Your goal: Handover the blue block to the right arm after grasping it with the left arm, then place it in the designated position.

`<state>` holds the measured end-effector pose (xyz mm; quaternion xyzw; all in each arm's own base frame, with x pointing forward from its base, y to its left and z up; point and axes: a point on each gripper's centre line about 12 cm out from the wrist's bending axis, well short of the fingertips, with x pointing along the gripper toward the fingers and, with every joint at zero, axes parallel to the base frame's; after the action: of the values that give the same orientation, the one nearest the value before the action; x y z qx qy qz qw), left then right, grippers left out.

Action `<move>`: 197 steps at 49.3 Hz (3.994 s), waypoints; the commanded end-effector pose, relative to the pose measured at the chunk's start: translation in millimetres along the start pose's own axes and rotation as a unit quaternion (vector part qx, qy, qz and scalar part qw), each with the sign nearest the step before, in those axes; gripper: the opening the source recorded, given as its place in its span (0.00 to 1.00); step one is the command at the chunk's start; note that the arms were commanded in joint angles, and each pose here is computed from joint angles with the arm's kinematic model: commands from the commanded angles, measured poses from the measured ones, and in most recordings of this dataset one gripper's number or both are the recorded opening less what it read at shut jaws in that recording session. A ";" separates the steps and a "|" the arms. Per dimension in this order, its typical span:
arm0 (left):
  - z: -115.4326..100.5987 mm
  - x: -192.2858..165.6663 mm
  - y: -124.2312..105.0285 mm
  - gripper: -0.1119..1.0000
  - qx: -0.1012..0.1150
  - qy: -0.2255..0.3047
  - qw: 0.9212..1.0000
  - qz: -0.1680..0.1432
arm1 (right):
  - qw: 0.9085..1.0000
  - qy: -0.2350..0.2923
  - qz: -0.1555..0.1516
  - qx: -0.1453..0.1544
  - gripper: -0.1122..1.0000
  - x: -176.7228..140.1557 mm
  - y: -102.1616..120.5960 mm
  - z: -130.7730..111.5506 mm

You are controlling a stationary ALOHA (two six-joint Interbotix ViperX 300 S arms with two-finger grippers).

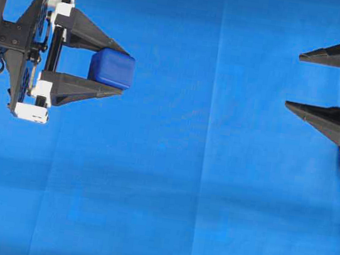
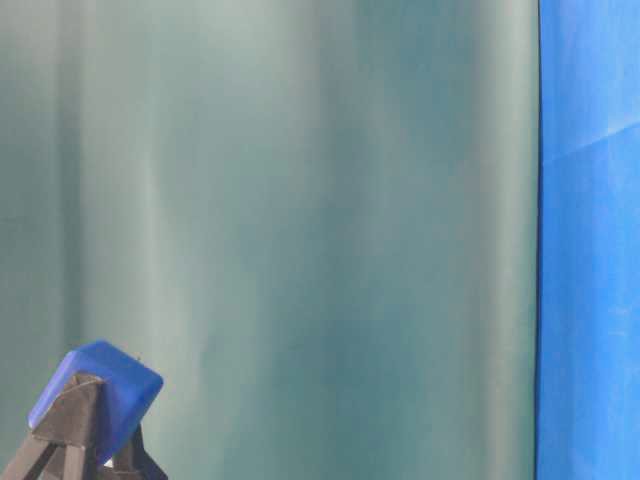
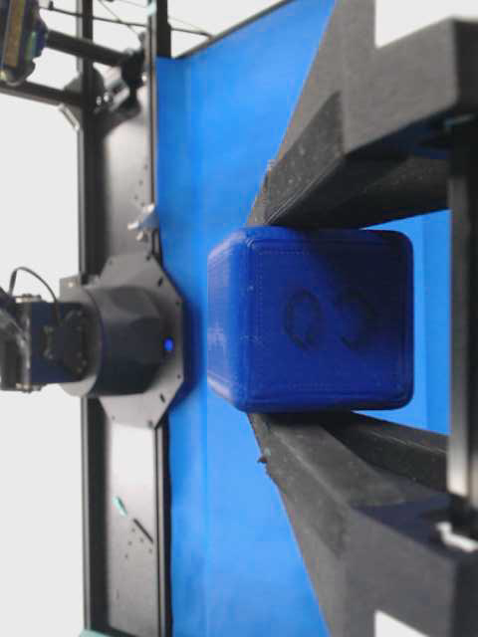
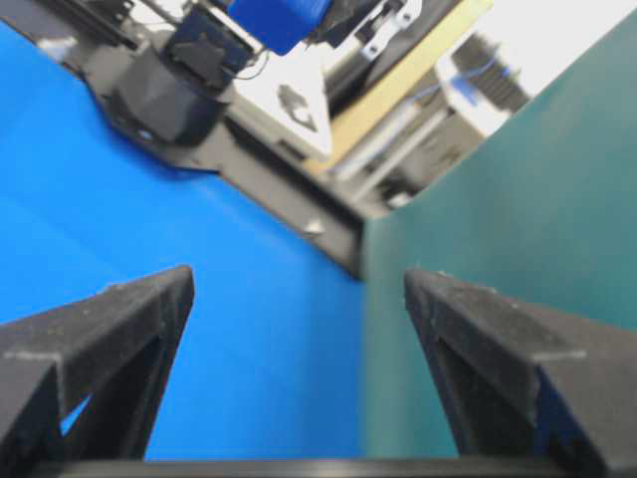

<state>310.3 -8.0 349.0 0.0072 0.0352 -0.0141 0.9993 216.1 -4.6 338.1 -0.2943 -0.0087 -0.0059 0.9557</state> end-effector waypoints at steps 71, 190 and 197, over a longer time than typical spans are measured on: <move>12.9 -7.1 1.6 0.51 -0.005 -0.024 1.000 0.003 | 0.952 -0.046 0.026 -0.302 0.95 6.1 9.5 12.9; 12.1 -7.5 3.9 0.51 -0.008 -0.019 1.000 0.007 | 0.947 -0.045 0.059 -0.311 0.95 193.1 -6.7 29.2; 12.1 -7.5 3.9 0.51 -0.008 -0.019 1.000 0.007 | 0.943 -0.048 0.055 -0.325 0.95 209.1 -9.0 30.8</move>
<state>309.9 -4.6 348.3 0.0001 0.0376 -0.0083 0.9993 419.6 4.0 353.3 -0.5828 -0.0134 0.0719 0.8093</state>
